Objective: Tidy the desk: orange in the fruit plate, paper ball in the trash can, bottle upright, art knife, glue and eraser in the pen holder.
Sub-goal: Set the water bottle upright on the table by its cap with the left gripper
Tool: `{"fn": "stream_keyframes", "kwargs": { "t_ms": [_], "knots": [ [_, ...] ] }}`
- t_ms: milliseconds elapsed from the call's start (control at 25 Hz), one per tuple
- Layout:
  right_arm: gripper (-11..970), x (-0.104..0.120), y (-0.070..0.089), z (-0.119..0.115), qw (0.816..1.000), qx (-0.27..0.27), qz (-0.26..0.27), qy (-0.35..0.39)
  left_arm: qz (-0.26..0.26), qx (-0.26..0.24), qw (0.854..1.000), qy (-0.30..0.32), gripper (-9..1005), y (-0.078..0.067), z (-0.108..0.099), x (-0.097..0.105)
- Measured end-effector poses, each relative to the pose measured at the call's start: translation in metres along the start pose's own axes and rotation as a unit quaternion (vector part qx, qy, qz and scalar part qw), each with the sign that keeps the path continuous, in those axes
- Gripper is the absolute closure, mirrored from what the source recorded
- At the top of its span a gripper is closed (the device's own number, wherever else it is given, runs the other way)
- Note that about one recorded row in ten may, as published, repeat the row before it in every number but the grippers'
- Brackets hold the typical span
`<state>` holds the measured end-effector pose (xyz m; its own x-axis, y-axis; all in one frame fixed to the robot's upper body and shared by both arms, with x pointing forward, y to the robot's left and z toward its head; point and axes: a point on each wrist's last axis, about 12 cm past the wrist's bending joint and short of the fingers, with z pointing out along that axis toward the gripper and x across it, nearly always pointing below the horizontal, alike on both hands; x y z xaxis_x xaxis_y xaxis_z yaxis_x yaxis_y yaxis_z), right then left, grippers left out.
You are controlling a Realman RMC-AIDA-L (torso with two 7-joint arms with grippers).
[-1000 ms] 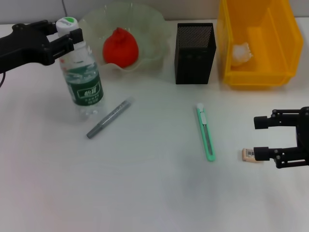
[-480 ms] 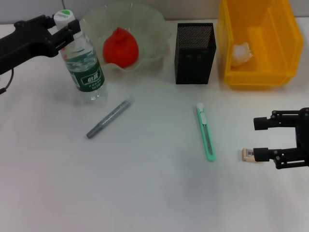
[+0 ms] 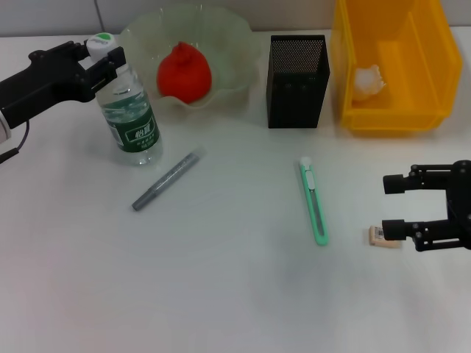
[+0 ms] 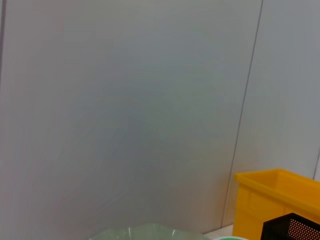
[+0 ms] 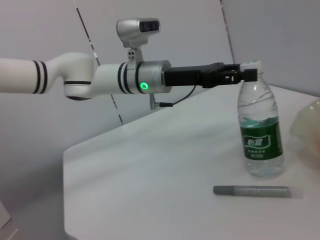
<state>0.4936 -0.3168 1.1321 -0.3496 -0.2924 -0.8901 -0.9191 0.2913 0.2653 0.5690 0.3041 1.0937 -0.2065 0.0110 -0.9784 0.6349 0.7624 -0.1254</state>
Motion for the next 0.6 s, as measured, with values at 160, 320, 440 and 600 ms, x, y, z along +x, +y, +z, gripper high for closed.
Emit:
{"fn": "stream_keyframes", "kwargs": {
  "t_ms": [160,320,440,600],
  "knots": [
    [216,-0.0005,-0.0011,0.0003,1.000,0.003,-0.001,0.000,0.000,0.001,1.000,0.001,563,-0.0002,0.0007,0.0003],
    [217,-0.0006,-0.0013,0.0005,1.000,0.003,-0.001,0.000,0.008,0.004,1.000,-0.001,564,-0.0027,0.0015,0.0021],
    [217,-0.0005,-0.0014,0.0006,1.000,0.004,-0.001,0.001,0.005,0.001,1.000,-0.003,564,-0.0017,-0.0003,0.0026],
    [218,-0.0004,-0.0014,0.0007,1.000,0.004,-0.001,0.001,0.005,0.000,1.000,-0.004,565,-0.0008,-0.0021,0.0020]
  ]
}}
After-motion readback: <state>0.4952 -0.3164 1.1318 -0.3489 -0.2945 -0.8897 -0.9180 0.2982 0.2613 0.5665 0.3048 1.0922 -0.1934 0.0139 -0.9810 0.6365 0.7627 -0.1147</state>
